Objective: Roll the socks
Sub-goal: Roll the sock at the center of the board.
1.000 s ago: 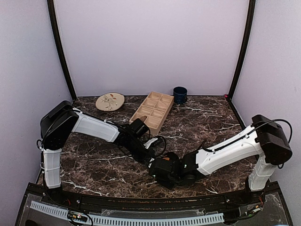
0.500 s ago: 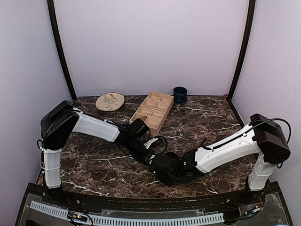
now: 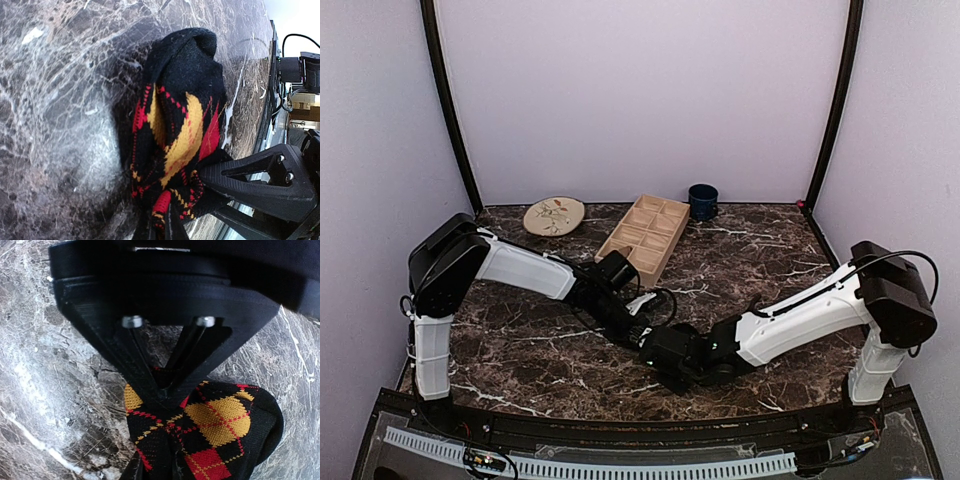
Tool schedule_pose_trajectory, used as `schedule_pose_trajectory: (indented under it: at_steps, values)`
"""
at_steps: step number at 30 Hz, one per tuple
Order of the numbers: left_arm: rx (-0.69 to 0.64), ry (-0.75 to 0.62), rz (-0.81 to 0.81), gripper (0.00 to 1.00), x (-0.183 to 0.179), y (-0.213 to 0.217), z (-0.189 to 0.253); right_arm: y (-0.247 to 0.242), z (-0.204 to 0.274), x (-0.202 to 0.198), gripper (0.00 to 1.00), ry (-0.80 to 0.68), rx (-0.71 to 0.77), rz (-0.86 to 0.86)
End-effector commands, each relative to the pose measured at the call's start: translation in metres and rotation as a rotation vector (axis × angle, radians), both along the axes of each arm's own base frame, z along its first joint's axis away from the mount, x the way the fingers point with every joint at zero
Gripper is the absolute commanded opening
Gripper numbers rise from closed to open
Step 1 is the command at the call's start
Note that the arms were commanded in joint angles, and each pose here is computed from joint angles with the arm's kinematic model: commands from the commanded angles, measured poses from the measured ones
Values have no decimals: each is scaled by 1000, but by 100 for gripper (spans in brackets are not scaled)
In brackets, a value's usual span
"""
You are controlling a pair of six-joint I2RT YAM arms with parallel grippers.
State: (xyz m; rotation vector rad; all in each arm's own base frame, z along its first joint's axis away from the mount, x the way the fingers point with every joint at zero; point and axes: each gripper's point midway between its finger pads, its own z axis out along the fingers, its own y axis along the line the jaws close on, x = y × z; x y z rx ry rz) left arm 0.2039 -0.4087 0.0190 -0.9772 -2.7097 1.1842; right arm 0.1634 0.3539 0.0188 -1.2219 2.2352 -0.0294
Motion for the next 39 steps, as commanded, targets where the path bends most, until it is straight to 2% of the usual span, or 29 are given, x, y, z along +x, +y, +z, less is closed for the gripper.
schedule_pose_trajectory:
  at_steps: [1,4,5,7,11,15,25,39]
  values:
    - [185,99,7,0,-25,31,-41,-35,-40,-13,16,115,-123,-24]
    - [189,102,25,0,-23,31,-41,-33,-40,-15,14,134,-104,-27]
    - [193,103,31,6,-23,31,-42,-32,-40,-16,14,140,-98,-27]
    - [209,99,51,23,-21,33,-43,-31,-40,-18,14,158,-83,-28]
    - [233,70,111,36,-11,35,-42,-28,-38,-22,13,198,-38,-40]
    - [230,57,178,41,-1,36,-39,-28,-38,-27,13,242,8,-53]
    - [262,77,266,43,1,47,-47,-31,-34,-30,13,288,89,-91]
    - [274,20,390,46,19,64,-41,-37,-31,-33,13,426,259,-177]
